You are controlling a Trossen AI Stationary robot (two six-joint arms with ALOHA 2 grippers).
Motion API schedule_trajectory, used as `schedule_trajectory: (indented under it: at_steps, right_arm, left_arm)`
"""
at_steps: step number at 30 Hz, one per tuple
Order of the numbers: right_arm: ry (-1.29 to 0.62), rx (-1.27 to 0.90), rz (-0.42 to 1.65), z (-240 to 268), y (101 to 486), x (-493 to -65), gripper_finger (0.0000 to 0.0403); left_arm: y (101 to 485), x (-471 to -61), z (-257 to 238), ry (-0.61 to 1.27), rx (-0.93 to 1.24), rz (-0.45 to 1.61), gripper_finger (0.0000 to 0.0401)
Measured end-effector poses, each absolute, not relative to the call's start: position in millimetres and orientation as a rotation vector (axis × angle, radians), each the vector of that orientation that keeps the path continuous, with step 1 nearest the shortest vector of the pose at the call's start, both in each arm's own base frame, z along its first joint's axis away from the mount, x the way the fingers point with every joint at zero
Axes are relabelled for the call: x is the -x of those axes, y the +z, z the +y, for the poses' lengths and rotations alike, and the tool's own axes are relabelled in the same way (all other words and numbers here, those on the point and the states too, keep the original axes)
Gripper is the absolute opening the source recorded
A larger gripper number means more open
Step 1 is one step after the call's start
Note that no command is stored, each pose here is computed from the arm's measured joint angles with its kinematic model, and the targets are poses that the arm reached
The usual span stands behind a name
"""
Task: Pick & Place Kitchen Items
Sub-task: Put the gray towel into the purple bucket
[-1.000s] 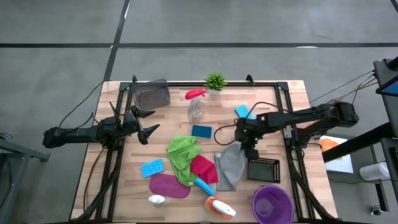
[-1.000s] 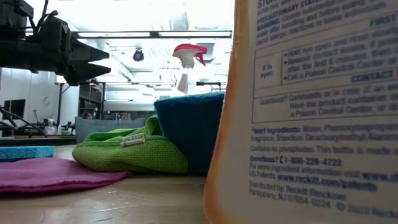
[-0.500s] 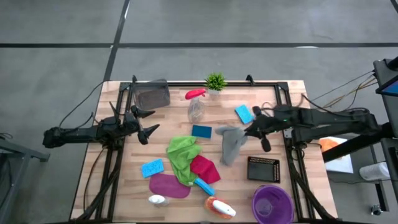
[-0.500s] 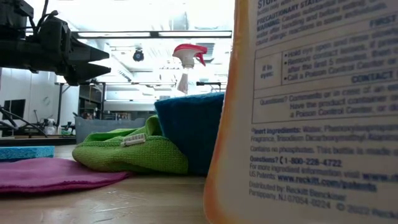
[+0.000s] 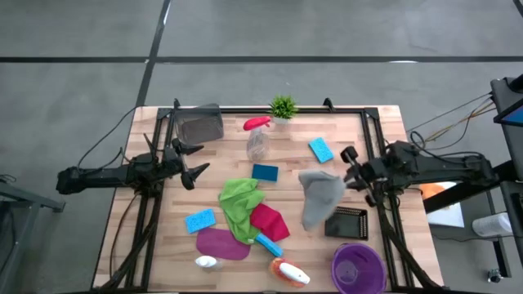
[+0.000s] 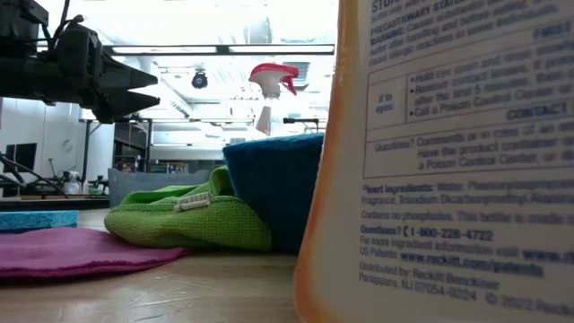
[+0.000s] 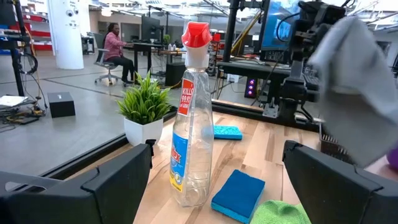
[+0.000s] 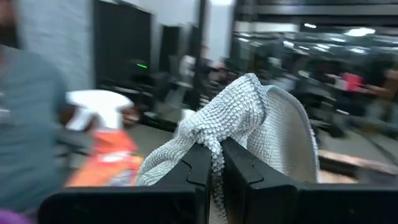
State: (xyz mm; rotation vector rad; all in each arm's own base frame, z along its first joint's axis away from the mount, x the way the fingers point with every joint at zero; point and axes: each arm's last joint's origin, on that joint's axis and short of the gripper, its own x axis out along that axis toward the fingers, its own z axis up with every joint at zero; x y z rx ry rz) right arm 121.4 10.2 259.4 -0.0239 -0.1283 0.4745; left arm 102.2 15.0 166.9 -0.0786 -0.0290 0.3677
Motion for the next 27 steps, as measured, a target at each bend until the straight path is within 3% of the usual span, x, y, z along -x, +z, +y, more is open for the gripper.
schedule_trajectory:
  at_steps: [12,21,27]
  right_arm:
    - [0.789,0.026,-0.274,18.5,320.9,-89.0,0.0018]
    - [0.799,0.008,-0.141,19.5,374.9,-74.6,0.0018]
    - [0.869,-0.012,-0.104,23.7,378.9,-83.4,0.0018]
  left_arm:
    - [164.4,-102.0,15.4,0.384,0.076,-0.003,0.0365]
    - [160.9,-102.1,15.7,0.393,0.071,0.034,0.0365]
    - [160.3,-102.4,15.8,0.397,0.07,0.041,0.0365]
